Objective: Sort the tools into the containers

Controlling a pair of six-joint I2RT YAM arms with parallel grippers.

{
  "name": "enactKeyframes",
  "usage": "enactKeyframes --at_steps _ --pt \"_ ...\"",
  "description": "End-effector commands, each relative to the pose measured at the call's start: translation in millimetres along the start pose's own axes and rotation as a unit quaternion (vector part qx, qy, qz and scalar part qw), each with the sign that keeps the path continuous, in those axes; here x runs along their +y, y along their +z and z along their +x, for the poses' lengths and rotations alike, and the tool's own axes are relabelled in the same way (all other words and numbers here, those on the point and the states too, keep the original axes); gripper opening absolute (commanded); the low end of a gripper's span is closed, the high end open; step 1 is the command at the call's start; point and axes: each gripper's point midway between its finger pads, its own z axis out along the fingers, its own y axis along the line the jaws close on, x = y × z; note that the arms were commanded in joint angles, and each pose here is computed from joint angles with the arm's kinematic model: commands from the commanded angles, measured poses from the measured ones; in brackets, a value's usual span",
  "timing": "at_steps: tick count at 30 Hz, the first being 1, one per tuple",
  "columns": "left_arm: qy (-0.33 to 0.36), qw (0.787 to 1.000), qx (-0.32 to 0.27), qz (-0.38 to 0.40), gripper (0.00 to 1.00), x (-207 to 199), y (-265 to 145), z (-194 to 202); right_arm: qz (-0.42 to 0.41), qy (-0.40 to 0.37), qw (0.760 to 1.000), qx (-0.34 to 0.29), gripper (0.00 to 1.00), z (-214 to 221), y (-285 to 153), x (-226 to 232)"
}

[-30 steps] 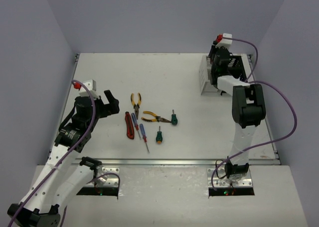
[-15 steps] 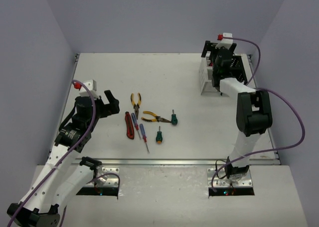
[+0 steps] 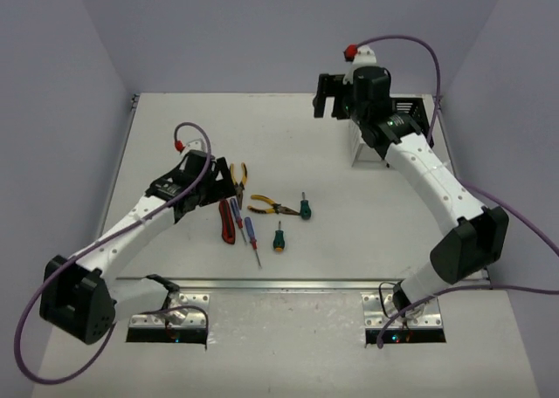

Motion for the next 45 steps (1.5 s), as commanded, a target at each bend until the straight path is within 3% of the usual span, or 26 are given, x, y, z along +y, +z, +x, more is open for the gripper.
enactKeyframes --at_steps 1,4,6,7,17,23,33,34,36,37,40,43,45 --pt "-0.022 0.999 0.013 -0.041 1.00 -6 23 4 -0.008 0.056 0.986 0.157 0.96 109 -32 -9" --pt "-0.032 0.997 0.018 -0.061 0.97 4 34 16 -0.020 0.055 0.982 0.179 0.95 132 -49 -10" --pt "-0.039 0.997 0.023 -0.060 0.77 7 41 27 -0.023 0.051 0.981 0.187 0.95 147 -58 -12" --pt "-0.038 0.997 0.025 -0.063 0.75 9 44 30 -0.026 0.051 0.981 0.185 0.95 149 -60 -13" --pt "-0.013 0.994 0.064 -0.087 0.64 18 75 57 -0.067 0.056 0.979 0.185 0.97 156 -64 -1" --pt "-0.014 0.992 0.059 -0.107 0.44 27 81 61 -0.076 0.061 0.980 0.171 0.98 156 -64 2" --pt "-0.002 0.986 0.100 -0.134 0.42 40 104 91 -0.128 0.081 0.974 0.169 0.98 149 -71 22" --pt "-0.002 0.986 0.098 -0.135 0.36 40 103 89 -0.137 0.083 0.973 0.167 0.98 148 -73 25" --pt "-0.008 0.986 0.084 -0.140 0.07 41 96 81 -0.167 0.086 0.969 0.158 0.98 144 -78 34" --pt "-0.011 0.987 0.078 -0.141 0.00 41 94 78 -0.182 0.087 0.967 0.153 0.98 143 -80 39" --pt "-0.018 0.995 0.025 -0.100 0.00 23 69 45 -0.284 0.096 0.945 0.130 0.97 138 -94 71" --pt "-0.002 0.999 -0.049 0.009 0.00 -27 29 1 -0.414 0.120 0.892 0.132 0.96 134 -116 113" --pt "0.011 0.985 -0.107 0.136 0.00 -78 -13 -28 -0.451 0.109 0.875 0.134 0.93 137 -126 138"
